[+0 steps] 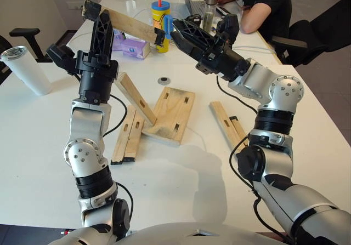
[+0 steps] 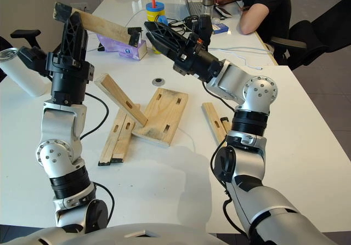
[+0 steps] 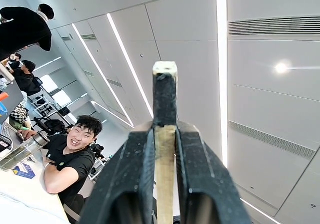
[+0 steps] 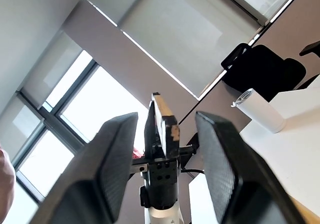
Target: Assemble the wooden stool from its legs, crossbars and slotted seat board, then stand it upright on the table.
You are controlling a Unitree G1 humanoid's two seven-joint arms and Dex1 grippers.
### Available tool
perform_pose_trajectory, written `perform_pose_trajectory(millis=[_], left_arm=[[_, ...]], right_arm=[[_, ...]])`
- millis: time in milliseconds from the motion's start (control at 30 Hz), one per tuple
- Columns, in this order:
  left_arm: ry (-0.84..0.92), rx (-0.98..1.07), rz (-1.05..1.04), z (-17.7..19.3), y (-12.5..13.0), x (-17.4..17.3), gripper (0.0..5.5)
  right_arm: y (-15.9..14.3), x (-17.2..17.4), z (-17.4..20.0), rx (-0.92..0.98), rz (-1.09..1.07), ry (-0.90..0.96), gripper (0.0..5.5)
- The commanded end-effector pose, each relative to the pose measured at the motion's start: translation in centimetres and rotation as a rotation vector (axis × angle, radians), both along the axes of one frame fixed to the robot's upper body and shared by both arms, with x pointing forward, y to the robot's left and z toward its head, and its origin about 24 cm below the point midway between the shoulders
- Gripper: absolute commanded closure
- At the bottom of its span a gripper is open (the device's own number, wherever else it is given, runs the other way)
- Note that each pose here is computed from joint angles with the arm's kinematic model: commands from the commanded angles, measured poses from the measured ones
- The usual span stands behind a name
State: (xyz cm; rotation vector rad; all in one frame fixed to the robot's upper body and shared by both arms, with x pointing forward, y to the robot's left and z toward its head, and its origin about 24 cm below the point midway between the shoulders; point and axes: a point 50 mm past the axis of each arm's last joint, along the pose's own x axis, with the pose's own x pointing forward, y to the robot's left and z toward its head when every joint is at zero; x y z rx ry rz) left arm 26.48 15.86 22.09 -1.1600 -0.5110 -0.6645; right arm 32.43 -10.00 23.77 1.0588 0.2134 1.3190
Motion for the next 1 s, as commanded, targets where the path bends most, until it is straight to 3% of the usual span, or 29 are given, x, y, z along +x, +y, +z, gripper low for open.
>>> perform_pose_trajectory(millis=[33,533,867,1000], left_arm=[[-0.01,0.008,-0.01,0.1,-0.1,-0.1,5.08],[-0.015,0.0,-0.051,0.1,-1.3,-0.3,5.08],[0.013,0.01,-0.063,-0.4,-1.5,-0.4,5.08],[0.024,0.016,-0.067,-0.6,-1.6,-0.4,5.08]], right_arm=[[0.3,-0.1,0.1,-0.026,0.007,-0.013,3.39],[1.6,-1.4,0.5,-0.014,0.117,-0.051,3.39],[2.2,-1.5,1.2,0.005,0.137,-0.067,4.98],[2.4,-1.6,1.3,0.0,0.14,-0.078,5.02]])
